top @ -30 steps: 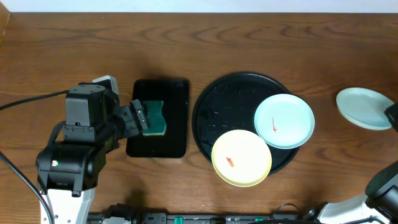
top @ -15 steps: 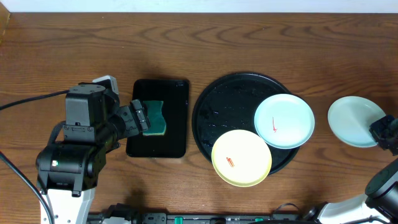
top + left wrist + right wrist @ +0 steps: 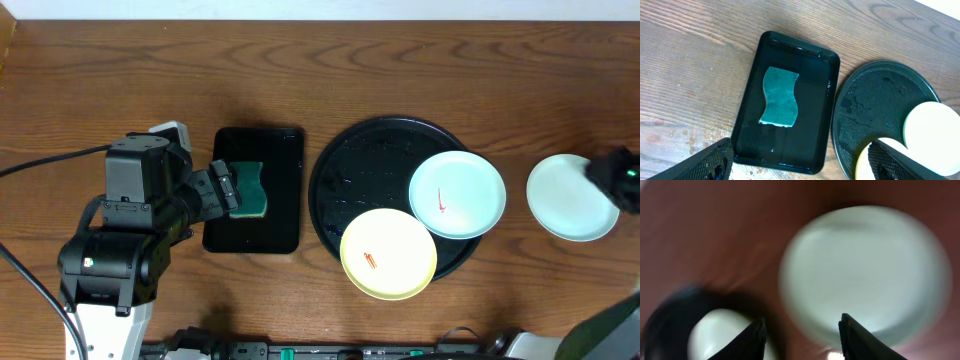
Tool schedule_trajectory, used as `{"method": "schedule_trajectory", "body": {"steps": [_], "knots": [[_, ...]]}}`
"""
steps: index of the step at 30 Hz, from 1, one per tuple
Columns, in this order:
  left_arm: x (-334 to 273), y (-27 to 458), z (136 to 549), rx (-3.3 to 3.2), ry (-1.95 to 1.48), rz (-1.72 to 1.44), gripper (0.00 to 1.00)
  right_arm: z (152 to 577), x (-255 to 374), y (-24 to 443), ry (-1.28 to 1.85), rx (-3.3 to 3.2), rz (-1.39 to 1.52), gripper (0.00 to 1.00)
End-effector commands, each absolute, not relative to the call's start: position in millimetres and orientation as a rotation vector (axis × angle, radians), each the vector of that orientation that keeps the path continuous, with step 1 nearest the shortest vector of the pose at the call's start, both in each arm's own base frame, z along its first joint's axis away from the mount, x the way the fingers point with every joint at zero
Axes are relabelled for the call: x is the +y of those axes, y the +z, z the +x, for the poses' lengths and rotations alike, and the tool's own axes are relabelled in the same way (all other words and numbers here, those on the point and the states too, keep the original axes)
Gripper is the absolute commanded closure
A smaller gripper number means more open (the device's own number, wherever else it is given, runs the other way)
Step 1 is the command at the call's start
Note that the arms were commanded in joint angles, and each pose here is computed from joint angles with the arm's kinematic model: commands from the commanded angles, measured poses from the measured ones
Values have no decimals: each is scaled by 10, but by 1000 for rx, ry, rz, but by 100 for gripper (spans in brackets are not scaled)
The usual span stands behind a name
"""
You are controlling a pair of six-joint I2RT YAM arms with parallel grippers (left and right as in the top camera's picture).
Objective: Clean dirty plates on tray and stack at the side
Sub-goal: 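Carry the plate with right gripper to the table's right side, then release the plate and move right gripper to the light-blue plate on tray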
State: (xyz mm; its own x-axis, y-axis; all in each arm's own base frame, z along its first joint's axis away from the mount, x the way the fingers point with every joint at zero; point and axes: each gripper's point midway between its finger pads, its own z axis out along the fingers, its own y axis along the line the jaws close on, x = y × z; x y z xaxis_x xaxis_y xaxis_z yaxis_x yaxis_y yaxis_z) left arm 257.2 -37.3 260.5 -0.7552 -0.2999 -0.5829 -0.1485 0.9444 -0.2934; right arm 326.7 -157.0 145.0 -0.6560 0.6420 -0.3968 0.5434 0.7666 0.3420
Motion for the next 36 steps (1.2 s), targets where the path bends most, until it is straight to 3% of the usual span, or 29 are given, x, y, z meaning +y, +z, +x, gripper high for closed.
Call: {"method": "schedule_trajectory", "body": {"steps": [1,4,10,17,22,27,32,34,36], "knots": [[-371,2653,2578,2423,-302,-309,13,3415,-806,1557,442,2546,553,53],[-370,2653,2578,2423,-302,-309,13,3325,-493,1293,280,2713,464,52],[-371,2653,2577,2423,-302,-309,13,3285,-492,696,-240,2812,434,50],[-370,2653,2578,2423,-302,-309,13,3387,-488,276,-316,2849,402,52],[-370,2653,2578,2423,-302,-309,13,3416,-409,326,-228,2857,330,65],[-371,2653,2578,2423,-302,-309,13,3450,-368,514,-182,2805,339,66],[-370,2653,2578,2423,-302,-309,13,3347,-366,377,-190,2856,358,66],[-370,2653,2578,2423,-302,-309,13,3314,-367,236,-189,2875,398,71],[-370,2653,2578,2423,-302,-309,13,3299,-362,174,-186,2885,420,84]]}}
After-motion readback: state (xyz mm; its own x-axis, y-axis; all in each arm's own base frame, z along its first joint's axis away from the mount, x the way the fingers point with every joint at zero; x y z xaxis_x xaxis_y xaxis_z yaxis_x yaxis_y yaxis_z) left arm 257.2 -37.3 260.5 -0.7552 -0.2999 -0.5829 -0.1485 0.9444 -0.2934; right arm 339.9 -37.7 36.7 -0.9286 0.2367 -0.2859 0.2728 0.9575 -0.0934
